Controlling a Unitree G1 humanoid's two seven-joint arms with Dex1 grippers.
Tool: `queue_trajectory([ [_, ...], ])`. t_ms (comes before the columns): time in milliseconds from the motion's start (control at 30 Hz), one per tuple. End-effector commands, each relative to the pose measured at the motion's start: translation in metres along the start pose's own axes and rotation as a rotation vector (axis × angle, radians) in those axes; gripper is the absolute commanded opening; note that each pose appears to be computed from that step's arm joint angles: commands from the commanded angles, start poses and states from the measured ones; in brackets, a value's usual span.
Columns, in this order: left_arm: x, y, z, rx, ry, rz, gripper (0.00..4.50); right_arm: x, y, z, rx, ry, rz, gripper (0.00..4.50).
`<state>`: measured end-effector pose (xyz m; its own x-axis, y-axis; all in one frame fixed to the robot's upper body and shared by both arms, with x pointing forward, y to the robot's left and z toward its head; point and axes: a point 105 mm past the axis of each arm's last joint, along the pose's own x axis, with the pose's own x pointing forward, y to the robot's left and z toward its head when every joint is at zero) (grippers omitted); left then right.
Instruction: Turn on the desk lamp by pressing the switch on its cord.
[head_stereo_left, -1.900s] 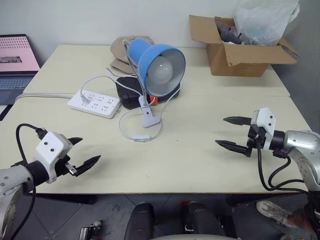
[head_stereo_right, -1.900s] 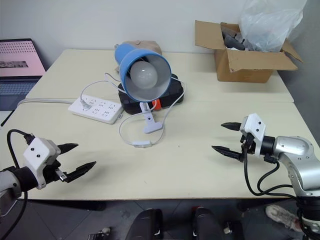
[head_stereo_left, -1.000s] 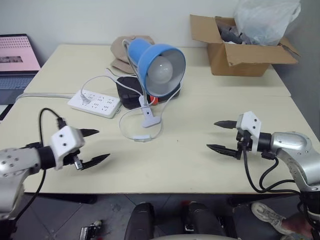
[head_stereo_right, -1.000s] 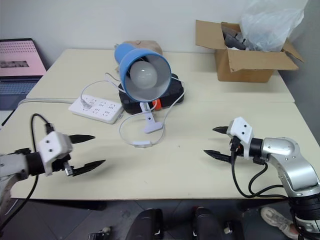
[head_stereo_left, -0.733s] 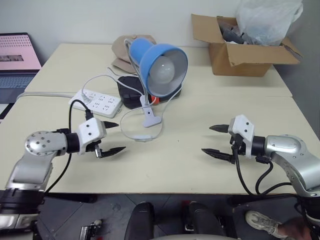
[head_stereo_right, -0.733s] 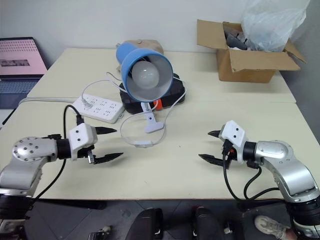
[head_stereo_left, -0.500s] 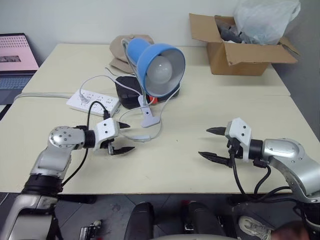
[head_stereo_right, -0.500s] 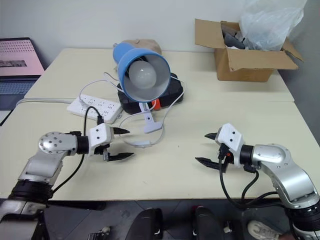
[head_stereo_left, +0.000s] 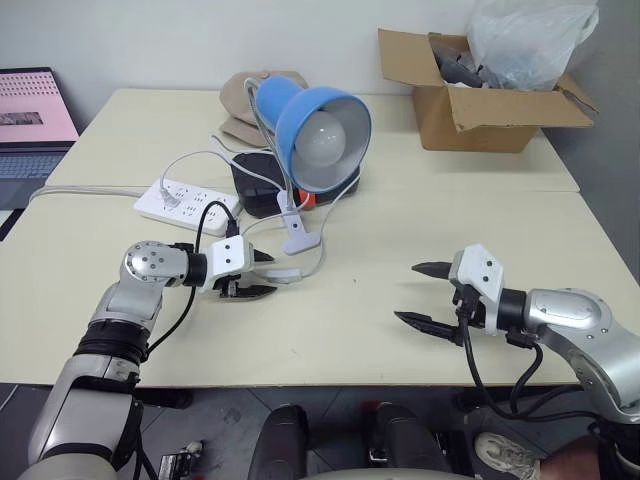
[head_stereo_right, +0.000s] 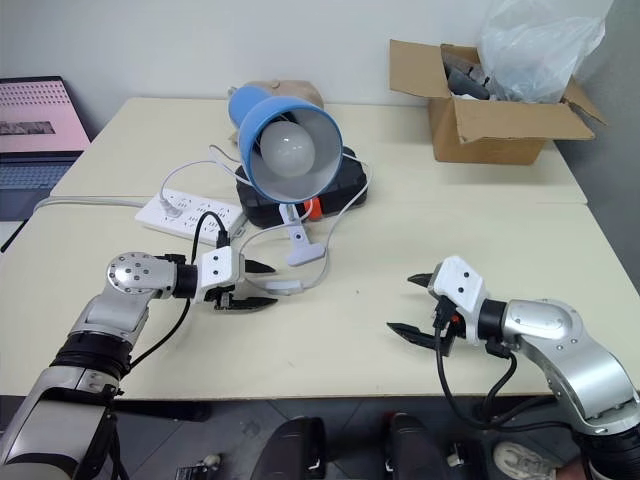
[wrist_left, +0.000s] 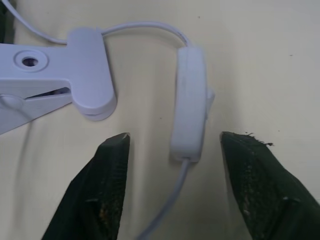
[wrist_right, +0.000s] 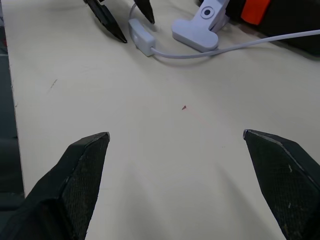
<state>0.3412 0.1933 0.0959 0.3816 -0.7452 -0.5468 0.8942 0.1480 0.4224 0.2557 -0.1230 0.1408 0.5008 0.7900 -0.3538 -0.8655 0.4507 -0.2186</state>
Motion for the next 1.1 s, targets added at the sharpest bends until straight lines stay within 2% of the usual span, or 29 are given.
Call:
queue_trajectory([
  [33,0.001,0.001,0.005,0.032,0.001,-0.023,1.91,-0.005,0.0,0.013,-0.041,-0.033,-0.003,4.5],
  [267,-0.004,-0.006,0.018,0.026,-0.032,-0.091,0.51,-0.01,-0.003,0.017,-0.051,-0.04,-0.009,4.5],
  [300,-0.004,-0.007,0.022,0.026,-0.045,-0.1,0.42,-0.01,-0.003,0.019,-0.051,-0.047,-0.01,4.5],
  [467,0.006,-0.015,0.056,0.043,-0.145,-0.165,0.41,-0.016,-0.005,0.037,-0.073,-0.105,-0.002,4.5],
  [667,0.024,-0.023,0.089,0.051,-0.2,-0.241,0.41,-0.013,-0.001,0.054,-0.136,-0.122,0.057,4.5],
  [833,0.037,-0.028,0.101,0.094,-0.183,-0.292,0.41,0.01,0.0,0.064,-0.107,-0.096,0.112,4.5],
  [1100,0.045,-0.023,0.107,0.109,-0.174,-0.26,0.41,0.047,0.007,0.06,-0.129,-0.014,0.213,4.5],
])
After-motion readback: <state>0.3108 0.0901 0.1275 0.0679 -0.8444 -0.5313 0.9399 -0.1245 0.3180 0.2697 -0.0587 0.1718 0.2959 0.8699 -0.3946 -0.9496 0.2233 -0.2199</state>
